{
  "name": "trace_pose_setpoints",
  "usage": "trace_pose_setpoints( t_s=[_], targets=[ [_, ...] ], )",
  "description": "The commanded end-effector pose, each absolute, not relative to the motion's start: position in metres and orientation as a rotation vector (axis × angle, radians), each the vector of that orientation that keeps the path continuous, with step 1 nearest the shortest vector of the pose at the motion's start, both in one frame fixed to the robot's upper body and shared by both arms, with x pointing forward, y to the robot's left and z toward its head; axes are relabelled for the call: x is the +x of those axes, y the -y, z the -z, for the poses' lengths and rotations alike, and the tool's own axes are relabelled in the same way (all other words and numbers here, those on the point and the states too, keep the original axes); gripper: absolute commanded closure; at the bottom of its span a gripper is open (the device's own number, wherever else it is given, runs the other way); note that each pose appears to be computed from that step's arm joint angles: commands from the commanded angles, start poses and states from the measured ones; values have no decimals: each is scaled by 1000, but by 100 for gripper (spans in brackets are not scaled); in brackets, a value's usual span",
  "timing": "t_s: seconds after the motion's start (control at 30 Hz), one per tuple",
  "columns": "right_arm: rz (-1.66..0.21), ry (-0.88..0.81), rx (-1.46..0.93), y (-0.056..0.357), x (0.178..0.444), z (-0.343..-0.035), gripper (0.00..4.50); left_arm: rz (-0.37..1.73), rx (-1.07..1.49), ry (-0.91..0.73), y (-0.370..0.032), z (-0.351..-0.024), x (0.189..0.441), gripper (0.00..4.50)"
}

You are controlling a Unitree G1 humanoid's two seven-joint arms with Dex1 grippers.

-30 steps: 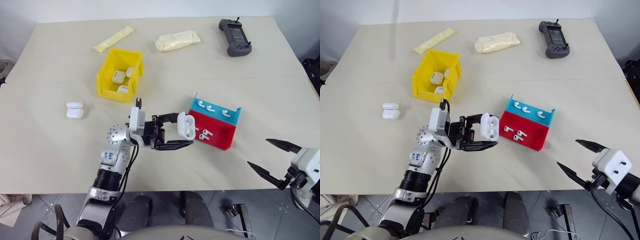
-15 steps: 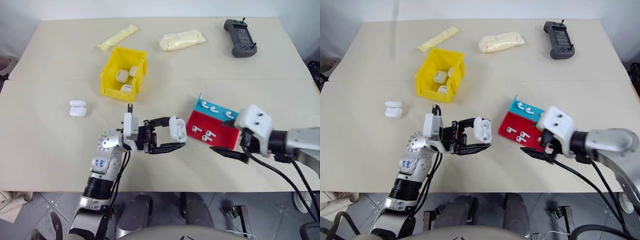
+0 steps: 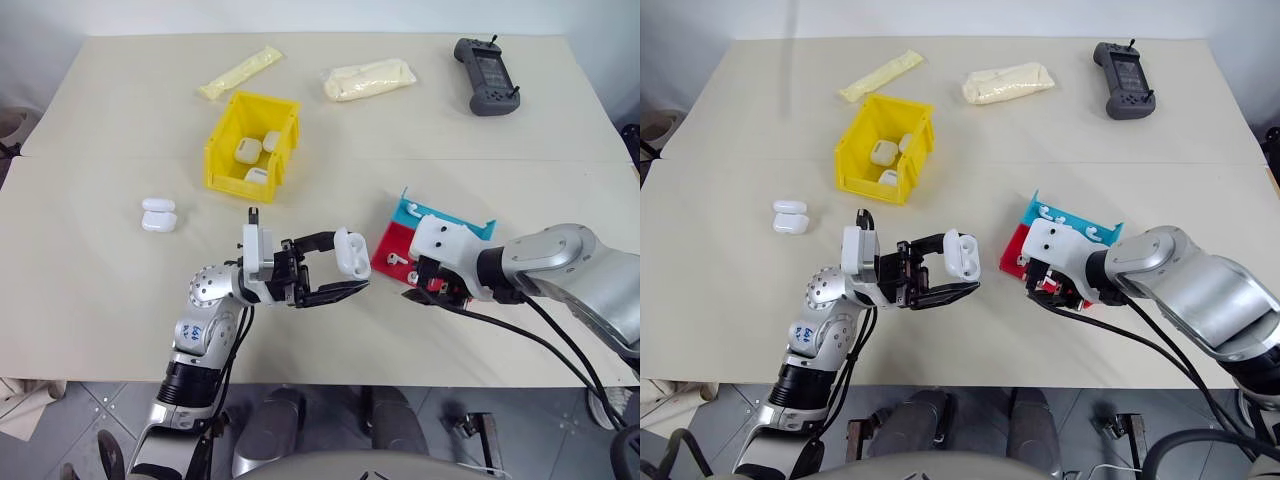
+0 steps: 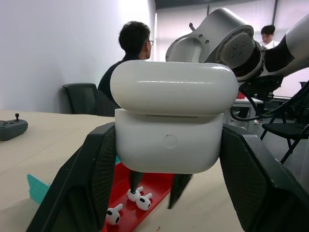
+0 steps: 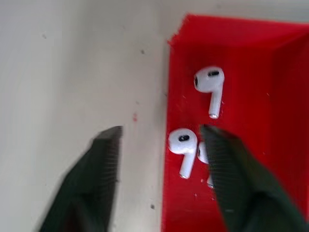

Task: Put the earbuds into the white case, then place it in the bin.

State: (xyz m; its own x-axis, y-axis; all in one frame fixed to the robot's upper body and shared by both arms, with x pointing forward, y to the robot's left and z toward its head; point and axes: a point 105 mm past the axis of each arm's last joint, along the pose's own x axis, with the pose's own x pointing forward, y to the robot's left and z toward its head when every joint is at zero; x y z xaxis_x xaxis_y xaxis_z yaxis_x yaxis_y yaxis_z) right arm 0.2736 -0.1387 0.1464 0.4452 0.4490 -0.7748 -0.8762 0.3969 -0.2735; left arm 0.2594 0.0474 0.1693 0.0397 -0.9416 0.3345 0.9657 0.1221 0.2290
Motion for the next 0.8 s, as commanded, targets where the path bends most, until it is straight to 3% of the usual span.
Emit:
trace_pose_setpoints(
  t_s=[0.03, 0.8],
  targets=[
    [-930, -644, -796, 138, 277, -152, 193, 1476, -62, 508, -46, -181, 252, 172],
    [-948, -675, -854, 141, 283, -138, 193, 1476, -65, 496, -45, -182, 247, 172]
  ],
)
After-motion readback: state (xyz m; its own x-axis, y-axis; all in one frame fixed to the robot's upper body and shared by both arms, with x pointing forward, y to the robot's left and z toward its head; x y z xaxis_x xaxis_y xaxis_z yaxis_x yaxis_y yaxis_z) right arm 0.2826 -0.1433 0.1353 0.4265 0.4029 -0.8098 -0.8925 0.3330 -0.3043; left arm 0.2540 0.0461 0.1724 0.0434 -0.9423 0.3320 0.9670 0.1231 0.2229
